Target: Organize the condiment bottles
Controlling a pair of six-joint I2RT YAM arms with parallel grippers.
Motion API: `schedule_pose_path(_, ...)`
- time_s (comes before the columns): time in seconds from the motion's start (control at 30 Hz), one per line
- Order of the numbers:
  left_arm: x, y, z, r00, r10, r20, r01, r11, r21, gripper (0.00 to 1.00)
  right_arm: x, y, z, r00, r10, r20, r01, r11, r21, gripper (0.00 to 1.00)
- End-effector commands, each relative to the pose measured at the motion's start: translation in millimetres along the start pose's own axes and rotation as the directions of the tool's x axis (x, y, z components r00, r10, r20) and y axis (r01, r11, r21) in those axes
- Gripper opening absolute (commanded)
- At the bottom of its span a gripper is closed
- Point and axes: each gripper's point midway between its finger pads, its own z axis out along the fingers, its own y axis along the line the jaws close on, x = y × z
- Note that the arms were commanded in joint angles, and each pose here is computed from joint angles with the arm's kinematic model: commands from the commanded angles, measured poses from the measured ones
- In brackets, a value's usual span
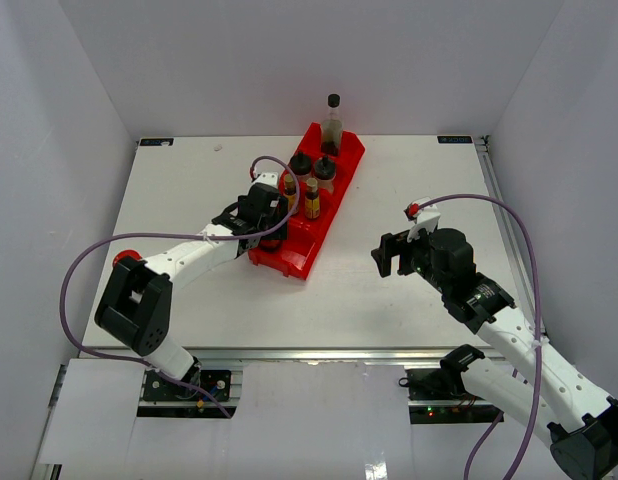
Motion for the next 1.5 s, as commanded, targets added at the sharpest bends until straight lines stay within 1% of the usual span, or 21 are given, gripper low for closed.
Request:
schedule_pose_path(0.0,-30.4,-2.5,-4.3,0.995,-0.03,0.099,0.032,0.999,-0.013,0.12,-22.7,0.0,-4.9,0.997,-0.007,0.076,0.007,1.0,0.002,0.89)
schedule_pose_path(0.1,-26.4,-3.0,-1.1,0.996,-0.027,0.083,0.028,0.999,-0.015,0.36,-23.0,0.0,-5.6,0.997,-0.007,0.079,0.007,1.0,0.002,0.89)
schedule_pose_path(0.17,-25.7,-2.8,-0.4,0.997,-0.03,0.078,0.032,0.999,-0.019,0.57,-22.7,0.0,-5.6,0.997,-0.007,0.077,0.007,1.0,0.002,0.89)
schedule_pose_path(0.2,-25.5,-2.5,-0.8,0.997,-0.032,0.076,0.033,0.999,-0.021,0.62,-22.4,0.1,-5.5,0.997,-0.007,0.077,0.007,1.0,0.001,0.89)
schedule_pose_path(0.3,-25.9,-1.3,-3.9,0.996,-0.039,0.077,0.04,0.999,-0.023,0.7,-21.6,0.4,-4.8,0.997,-0.007,0.077,0.007,1.0,-0.001,0.89)
schedule_pose_path(0.47,-35.8,-0.8,-14.6,0.993,-0.061,0.099,0.062,0.998,-0.014,0.76,-21.2,0.5,-4.9,0.997,-0.005,0.077,0.005,1.0,-0.001,0.89)
schedule_pose_path(0.57,-43.0,-0.9,-22.1,0.991,-0.08,0.107,0.081,0.997,-0.013,0.85,-20.8,0.1,-5.0,0.997,-0.005,0.077,0.005,1.0,0.0,0.89)
schedule_pose_path(0.73,-51.2,-3.8,-32.1,0.99,-0.096,0.1,0.096,0.995,0.007,0.88,-21.1,-0.4,-5.6,0.997,-0.005,0.079,0.005,1.0,0.003,0.89)
schedule_pose_path(0.83,-53.8,-5.1,-39.7,0.99,-0.107,0.089,0.106,0.994,0.019,0.92,-20.1,-0.4,-5.5,0.997,-0.006,0.076,0.006,1.0,0.003,0.89)
schedule_pose_path(0.97,-63.0,-3.0,-51.3,0.986,-0.131,0.099,0.13,0.991,0.016,0.94,-19.7,-0.8,-5.3,0.997,-0.005,0.074,0.005,1.0,0.005,0.89)
schedule_pose_path(1.13,-85.0,3.8,-66.8,0.976,-0.174,0.129,0.178,0.984,-0.022,0.94,-20.3,-0.9,-6.2,0.997,-0.006,0.075,0.005,1.0,0.006,0.89)
schedule_pose_path(1.33,-94.6,10.5,-76.9,0.968,-0.211,0.138,0.221,0.973,-0.06,0.94,-22.6,-1.6,-7.1,0.997,-0.008,0.077,0.008,1.0,0.01,0.89)
schedule_pose_path(1.47,-105.8,24.9,-84.6,0.947,-0.271,0.174,0.288,0.954,-0.081,0.98,-23.7,-0.7,-7.4,0.997,-0.009,0.075,0.009,1.0,0.006,0.89)
